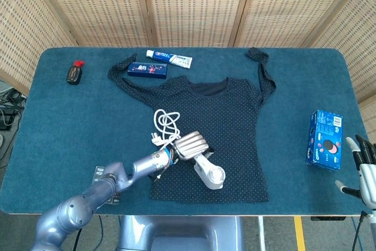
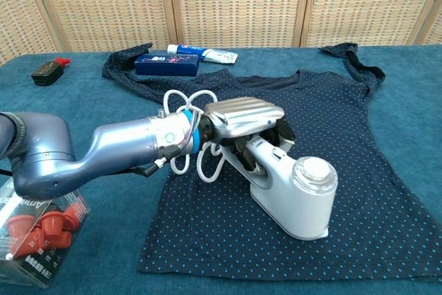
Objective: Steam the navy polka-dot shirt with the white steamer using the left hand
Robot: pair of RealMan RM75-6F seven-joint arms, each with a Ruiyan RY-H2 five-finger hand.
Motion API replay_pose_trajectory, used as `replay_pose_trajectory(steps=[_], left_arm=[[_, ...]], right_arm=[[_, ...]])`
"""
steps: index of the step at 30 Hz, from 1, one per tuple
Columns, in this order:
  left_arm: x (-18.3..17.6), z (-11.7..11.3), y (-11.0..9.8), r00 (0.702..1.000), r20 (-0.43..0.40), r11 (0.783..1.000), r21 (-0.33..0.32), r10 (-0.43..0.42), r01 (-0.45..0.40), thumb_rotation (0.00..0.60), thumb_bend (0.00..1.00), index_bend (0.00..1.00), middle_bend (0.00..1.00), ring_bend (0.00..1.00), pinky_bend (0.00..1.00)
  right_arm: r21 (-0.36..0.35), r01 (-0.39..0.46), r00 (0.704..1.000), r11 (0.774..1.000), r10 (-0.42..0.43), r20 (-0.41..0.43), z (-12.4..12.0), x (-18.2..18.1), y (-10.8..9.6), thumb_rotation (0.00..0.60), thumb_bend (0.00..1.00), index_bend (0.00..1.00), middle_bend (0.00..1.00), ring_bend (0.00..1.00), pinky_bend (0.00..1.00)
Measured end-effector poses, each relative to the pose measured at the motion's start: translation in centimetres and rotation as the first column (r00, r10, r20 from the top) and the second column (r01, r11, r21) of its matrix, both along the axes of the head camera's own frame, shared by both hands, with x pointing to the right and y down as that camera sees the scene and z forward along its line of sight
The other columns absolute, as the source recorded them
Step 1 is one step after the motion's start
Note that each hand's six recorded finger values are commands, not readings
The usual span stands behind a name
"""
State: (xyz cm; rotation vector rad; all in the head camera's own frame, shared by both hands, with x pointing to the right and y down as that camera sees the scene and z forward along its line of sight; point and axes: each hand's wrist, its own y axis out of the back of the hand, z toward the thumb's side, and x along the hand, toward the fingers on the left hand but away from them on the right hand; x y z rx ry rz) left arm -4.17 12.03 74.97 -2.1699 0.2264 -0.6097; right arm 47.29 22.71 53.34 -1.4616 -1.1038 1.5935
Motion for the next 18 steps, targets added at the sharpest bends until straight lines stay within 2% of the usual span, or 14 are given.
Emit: replay_pose_trajectory(steps=[11,18], left_arm=[[-6.9,1.0,-4.9,0.985,0.127,0.990,0.094,-0.115,0.104,0.600,0.71,1.00,0.85,0.74,0.91],[-10.0,0.7,-7.2,0.971,0.162,0.978,0.138,-0.177,0.156,0.600,0.71,1.00,0.85,0.74,0.91]], right_arm=[[-0.004,0.008,1.000,1.000,-0.008,0.000,0.1,-0.3,0.1,0.600,0.00,0.03,0.00,0.00,0.00],[-0.009,0.013,1.000,1.000,-0.013,0.000,0.3,-0.5,0.1,0.600,0.00,0.03,0.00,0.00,0.00]])
